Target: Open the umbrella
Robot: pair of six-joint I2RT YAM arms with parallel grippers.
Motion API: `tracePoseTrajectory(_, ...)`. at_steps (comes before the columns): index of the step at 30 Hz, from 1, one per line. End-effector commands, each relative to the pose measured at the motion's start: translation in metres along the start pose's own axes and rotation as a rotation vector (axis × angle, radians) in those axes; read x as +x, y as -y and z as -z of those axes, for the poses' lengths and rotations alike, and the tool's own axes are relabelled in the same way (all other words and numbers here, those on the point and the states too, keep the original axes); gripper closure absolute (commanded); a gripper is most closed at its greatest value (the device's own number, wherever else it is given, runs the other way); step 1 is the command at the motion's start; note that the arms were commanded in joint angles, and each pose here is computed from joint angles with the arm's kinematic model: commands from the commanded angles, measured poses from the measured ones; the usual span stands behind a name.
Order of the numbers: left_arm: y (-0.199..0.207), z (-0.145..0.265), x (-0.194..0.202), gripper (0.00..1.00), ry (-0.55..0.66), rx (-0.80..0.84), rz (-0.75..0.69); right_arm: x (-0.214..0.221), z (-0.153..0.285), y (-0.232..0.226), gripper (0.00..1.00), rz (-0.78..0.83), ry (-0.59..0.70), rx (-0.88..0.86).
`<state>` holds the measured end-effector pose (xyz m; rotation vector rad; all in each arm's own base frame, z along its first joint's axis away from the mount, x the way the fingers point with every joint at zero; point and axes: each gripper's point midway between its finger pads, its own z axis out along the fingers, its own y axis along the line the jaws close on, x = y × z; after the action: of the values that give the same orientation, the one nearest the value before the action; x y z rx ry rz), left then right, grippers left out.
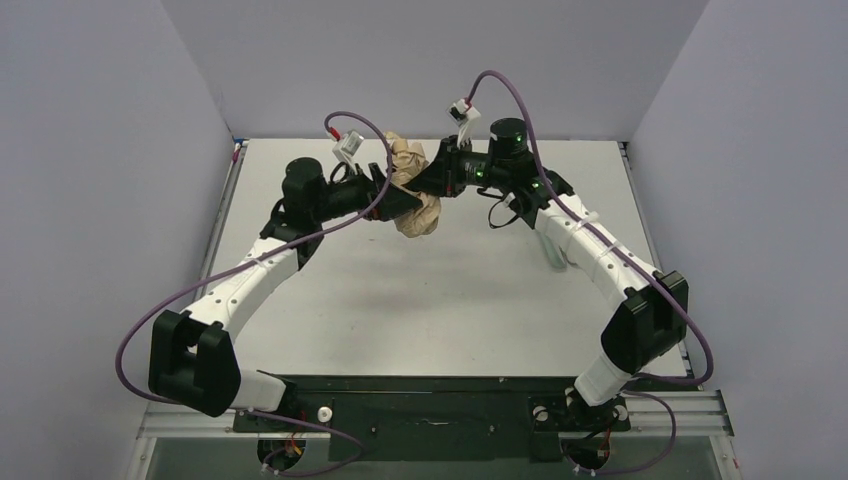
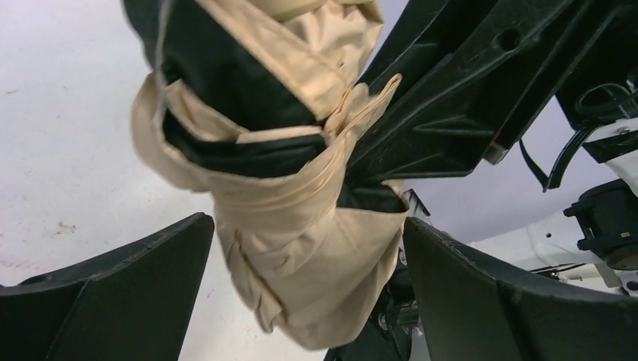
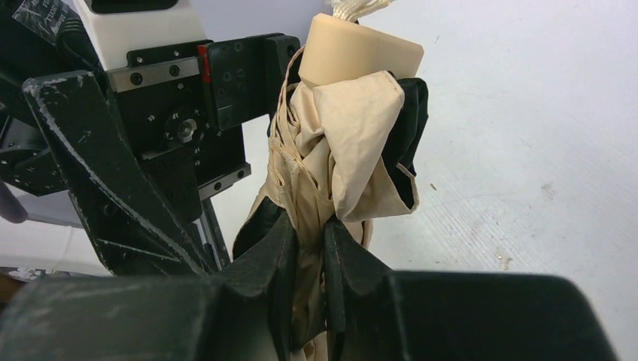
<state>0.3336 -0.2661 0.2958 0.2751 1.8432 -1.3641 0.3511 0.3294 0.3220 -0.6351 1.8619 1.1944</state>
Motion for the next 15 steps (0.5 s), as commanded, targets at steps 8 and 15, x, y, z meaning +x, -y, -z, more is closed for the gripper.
tracePoseTrajectory(8, 0.026, 0.001, -0.027, 0.66, 0.077, 0.091, -0.109, -0.065, 0.025, -0.048, 1.0, 0.043, 0.235, -0.087)
tracePoseTrajectory(15, 0.031, 0.01, -0.049, 1.0, 0.153, 0.128, -0.104, -0.1, 0.045, -0.044, 0.48, -0.067, 0.321, -0.138)
